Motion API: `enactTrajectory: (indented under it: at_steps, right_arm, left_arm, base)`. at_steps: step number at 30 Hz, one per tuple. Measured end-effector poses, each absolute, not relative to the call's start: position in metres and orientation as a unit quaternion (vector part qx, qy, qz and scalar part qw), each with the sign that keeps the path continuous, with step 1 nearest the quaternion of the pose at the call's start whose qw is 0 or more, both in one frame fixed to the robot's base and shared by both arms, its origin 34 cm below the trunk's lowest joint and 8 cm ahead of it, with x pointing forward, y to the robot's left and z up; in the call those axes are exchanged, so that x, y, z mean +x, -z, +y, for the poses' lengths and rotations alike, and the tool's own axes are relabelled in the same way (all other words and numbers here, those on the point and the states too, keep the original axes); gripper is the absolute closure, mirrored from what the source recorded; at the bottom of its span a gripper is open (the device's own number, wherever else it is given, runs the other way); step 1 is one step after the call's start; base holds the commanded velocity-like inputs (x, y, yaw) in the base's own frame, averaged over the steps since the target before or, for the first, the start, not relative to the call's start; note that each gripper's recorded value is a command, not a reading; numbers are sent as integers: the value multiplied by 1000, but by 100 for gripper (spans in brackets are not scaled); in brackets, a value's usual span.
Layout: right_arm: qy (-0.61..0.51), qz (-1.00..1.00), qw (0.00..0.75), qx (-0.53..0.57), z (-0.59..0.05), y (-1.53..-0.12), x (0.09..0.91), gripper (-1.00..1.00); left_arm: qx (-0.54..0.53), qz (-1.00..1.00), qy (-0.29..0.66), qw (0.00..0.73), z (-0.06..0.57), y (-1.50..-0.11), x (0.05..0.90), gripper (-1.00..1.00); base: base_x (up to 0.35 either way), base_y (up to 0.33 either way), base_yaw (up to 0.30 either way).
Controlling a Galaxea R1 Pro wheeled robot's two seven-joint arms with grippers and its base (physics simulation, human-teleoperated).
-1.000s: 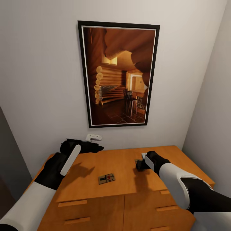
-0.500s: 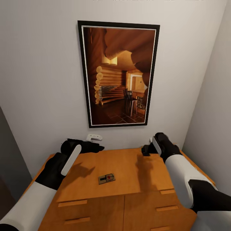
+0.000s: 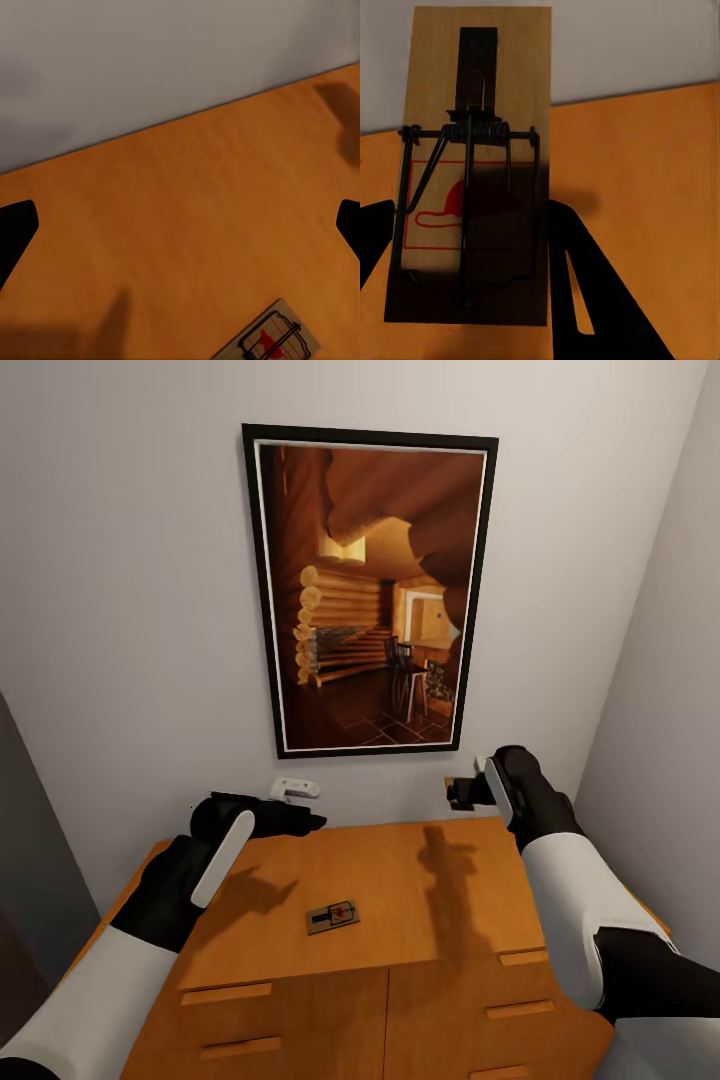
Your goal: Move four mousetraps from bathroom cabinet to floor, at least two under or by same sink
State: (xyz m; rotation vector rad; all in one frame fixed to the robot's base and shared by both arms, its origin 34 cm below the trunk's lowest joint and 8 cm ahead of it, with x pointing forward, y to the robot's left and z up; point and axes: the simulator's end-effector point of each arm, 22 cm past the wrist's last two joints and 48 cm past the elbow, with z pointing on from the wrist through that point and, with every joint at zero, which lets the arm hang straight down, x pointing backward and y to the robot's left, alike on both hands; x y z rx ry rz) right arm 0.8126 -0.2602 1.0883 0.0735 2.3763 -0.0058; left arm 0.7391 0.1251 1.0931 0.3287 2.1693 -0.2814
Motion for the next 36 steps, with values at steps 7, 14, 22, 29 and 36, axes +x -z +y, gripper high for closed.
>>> enactTrajectory:
  at_steps: [7, 14, 22, 29, 36]
  right_arm:
    - [7, 926, 376, 30, -266, -1091, 813, 100]
    - [16, 925, 378, 42, -298, -1093, 812, 100]
    - [53, 926, 371, 43, -337, -1083, 810, 100]
    - [84, 924, 369, 46, -353, -1092, 806, 100]
    - [93, 922, 373, 48, -361, -1097, 806, 100]
  left_arm:
    - [133, 877, 116, 446, 124, -1092, 738, -100]
    - [134, 878, 116, 445, 124, -1092, 738, -100]
    - [150, 877, 124, 438, 105, -1089, 738, -100]
    - [115, 897, 107, 414, 145, -1058, 740, -100]
    - [94, 906, 103, 400, 161, -1045, 741, -100]
  base:
    - [0, 0, 0]
    - [0, 0, 0]
    - [0, 0, 0]
    - [0, 0, 0]
    - [0, 0, 0]
